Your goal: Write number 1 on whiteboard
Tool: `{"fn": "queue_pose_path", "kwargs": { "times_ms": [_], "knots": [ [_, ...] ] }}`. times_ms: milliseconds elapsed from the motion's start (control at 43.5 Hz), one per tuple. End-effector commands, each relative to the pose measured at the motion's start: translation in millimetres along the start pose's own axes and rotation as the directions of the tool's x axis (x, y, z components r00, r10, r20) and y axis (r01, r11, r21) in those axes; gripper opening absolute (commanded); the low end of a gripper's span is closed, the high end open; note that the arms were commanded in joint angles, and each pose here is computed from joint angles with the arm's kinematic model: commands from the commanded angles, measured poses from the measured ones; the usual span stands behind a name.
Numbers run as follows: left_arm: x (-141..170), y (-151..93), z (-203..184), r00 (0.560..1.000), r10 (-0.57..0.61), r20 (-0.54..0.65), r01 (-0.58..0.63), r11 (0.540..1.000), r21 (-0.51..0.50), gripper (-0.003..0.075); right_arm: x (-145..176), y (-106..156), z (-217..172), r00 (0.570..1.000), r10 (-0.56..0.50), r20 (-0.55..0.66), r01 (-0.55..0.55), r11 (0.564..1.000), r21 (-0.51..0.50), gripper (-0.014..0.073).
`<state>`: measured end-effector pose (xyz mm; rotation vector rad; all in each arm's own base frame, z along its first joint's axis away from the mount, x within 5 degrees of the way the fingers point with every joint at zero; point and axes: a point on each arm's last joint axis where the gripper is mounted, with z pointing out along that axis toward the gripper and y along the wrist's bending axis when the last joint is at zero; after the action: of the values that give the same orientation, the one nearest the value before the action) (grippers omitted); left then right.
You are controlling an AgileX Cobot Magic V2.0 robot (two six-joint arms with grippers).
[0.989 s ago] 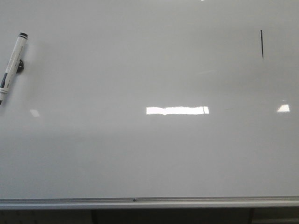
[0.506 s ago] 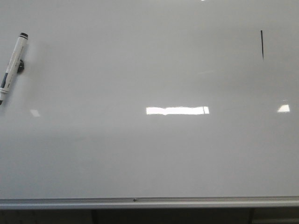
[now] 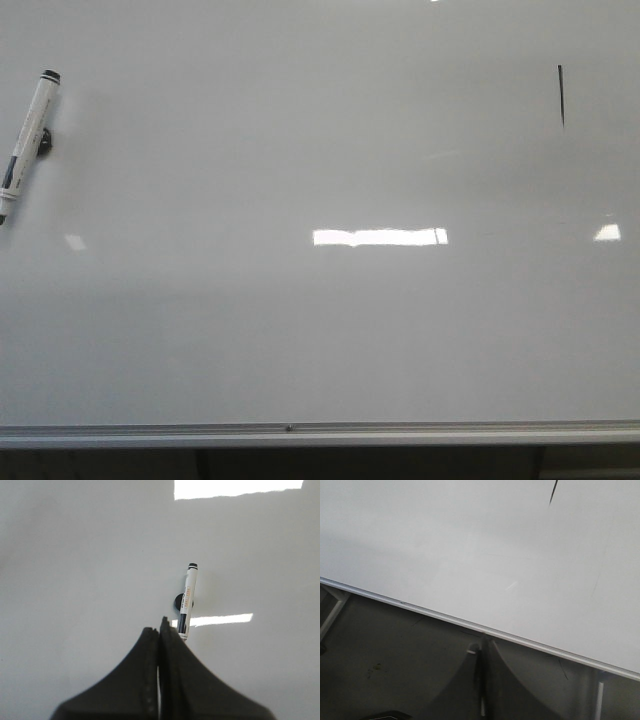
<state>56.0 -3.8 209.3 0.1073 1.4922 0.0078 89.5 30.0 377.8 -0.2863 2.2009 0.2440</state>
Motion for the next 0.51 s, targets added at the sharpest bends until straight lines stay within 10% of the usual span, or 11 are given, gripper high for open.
{"fn": "queue_pose_path", "kwargs": {
  "times_ms": [0, 483],
  "knots": [
    [-1, 0, -1, 0.997, -0.002, 0.074, 0.002, 1.0, -0.01, -0.002, -11, 0, -6, 0.996, -0.004, 0.089, 0.004, 1.0, 0.003, -0.0068],
    [-1, 0, -1, 0.997, -0.002, 0.074, 0.002, 1.0, -0.01, -0.002, 3, -7, -21, 0.972, 0.026, 0.233, -0.047, 0.995, 0.085, -0.0068]
  ]
}}
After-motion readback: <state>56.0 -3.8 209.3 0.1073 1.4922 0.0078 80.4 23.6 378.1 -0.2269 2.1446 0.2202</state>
